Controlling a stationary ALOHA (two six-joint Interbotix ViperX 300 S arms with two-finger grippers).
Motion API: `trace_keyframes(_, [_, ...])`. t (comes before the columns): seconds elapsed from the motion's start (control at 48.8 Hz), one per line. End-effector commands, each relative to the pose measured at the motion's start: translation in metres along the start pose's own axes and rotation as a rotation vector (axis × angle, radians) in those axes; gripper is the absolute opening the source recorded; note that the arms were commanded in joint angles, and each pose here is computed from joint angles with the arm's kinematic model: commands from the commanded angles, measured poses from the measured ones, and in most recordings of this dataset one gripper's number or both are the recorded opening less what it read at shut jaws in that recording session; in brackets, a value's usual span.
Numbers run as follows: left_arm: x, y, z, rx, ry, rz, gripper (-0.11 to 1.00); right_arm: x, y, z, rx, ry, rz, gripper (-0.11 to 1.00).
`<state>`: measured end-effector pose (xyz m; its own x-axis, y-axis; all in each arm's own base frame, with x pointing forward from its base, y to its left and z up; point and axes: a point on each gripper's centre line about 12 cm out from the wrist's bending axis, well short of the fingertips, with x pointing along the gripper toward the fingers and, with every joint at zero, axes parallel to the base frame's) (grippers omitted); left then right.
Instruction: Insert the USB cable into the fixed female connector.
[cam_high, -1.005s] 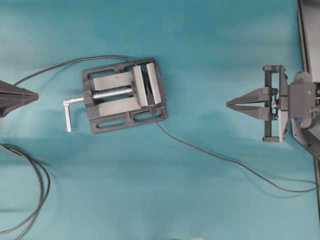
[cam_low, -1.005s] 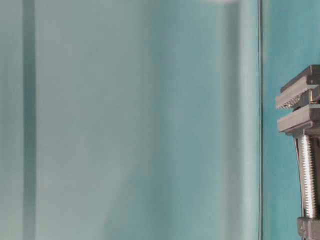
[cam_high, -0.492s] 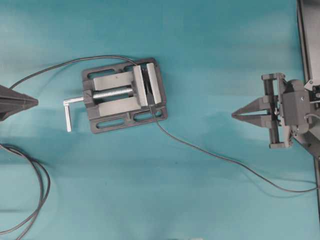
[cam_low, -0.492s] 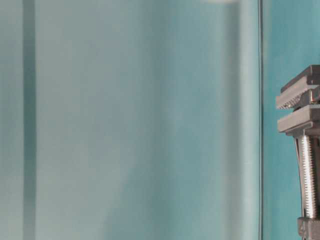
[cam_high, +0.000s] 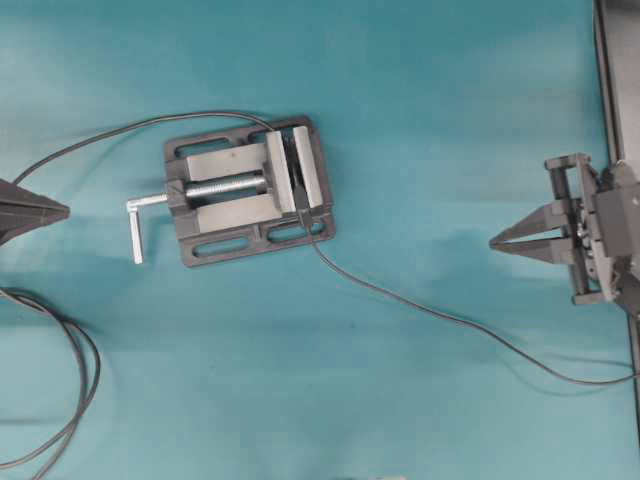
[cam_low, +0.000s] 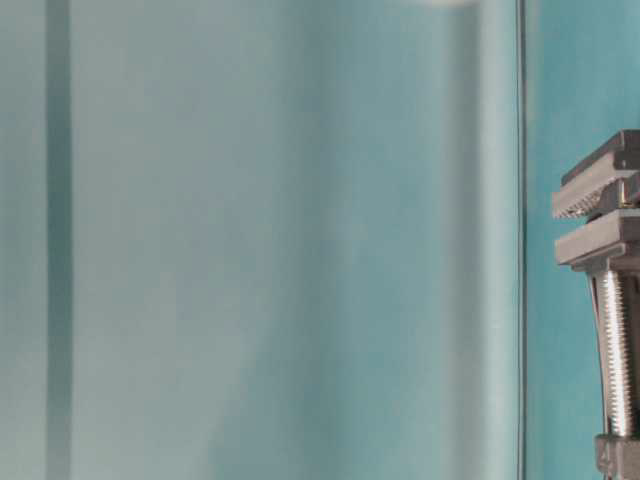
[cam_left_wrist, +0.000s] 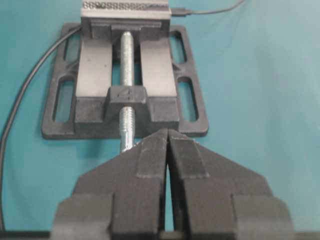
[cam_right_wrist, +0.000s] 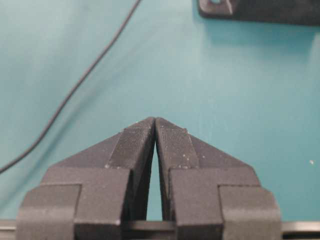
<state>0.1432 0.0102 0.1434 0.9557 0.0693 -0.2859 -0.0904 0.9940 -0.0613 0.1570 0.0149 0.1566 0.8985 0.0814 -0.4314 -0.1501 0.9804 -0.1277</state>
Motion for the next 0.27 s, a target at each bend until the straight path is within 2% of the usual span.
trace_keyframes(0.0, [0.000, -0.001, 0.005, 0.013, -0.009, -0.004, 0.02, -0.004, 0.000, 0.008, -0.003, -0.037, 0.004, 0.10])
trace_keyframes(0.246, [-0.003, -0.001, 0.004, 0.016, -0.020, -0.005, 0.02, -0.009, -0.002, 0.020, -0.002, -0.089, -0.008, 0.10])
